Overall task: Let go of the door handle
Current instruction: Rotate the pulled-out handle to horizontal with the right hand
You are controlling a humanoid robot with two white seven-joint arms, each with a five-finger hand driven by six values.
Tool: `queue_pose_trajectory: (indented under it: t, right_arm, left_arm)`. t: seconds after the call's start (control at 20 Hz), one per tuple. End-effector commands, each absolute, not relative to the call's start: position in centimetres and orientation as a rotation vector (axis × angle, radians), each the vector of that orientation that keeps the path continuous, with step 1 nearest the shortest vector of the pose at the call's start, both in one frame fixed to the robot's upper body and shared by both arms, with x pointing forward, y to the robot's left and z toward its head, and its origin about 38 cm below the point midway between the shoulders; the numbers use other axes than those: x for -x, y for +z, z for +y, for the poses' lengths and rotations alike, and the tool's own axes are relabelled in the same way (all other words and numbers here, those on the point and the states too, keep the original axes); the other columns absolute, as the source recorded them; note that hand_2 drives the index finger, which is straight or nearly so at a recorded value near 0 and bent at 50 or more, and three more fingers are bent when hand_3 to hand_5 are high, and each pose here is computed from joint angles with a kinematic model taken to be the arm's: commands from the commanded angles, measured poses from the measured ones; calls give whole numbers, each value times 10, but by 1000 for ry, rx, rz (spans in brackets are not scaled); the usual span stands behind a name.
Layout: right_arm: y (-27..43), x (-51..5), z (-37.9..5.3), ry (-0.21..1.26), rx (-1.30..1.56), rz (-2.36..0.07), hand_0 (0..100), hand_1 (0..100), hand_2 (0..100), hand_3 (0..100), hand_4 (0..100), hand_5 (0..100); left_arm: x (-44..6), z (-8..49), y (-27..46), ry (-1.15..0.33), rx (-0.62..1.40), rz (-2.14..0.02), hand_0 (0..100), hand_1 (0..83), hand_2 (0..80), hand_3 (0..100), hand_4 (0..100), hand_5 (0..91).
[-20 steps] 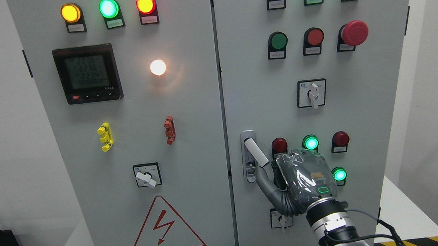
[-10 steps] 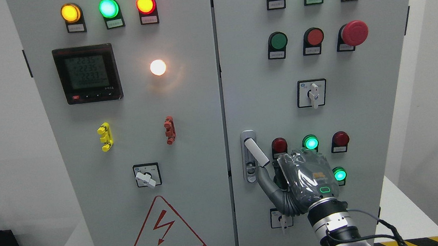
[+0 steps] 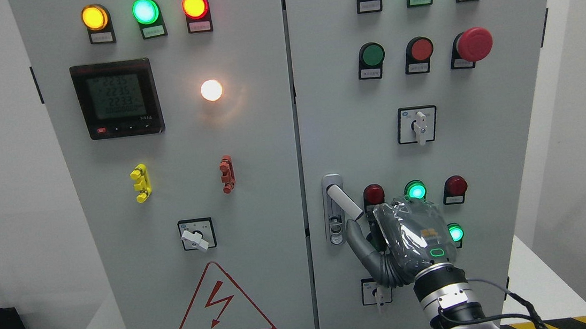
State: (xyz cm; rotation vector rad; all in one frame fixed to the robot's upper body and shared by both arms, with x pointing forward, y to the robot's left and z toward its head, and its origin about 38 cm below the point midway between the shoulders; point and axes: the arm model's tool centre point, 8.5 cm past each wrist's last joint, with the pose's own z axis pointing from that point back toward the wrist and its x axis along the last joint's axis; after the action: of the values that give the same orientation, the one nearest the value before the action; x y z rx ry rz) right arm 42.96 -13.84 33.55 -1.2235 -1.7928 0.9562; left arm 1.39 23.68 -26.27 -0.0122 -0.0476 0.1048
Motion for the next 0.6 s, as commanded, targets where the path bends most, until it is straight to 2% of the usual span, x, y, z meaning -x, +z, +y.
queue_pose_trajectory:
  t: [0.0,0.55]
  right_arm:
    - [337,-429,-142,947,1247,-1790,663,45,1000,1000,1000,1000]
    - [337,-429,-147,940,1271,-1771,659,55,1000,1000,1000,1000]
  left_arm:
    - [-14,237,-263,123,12,-49,120,389,0,0,0,0]
    - [-14,237,-263,123,12,-49,120,389,0,0,0,0]
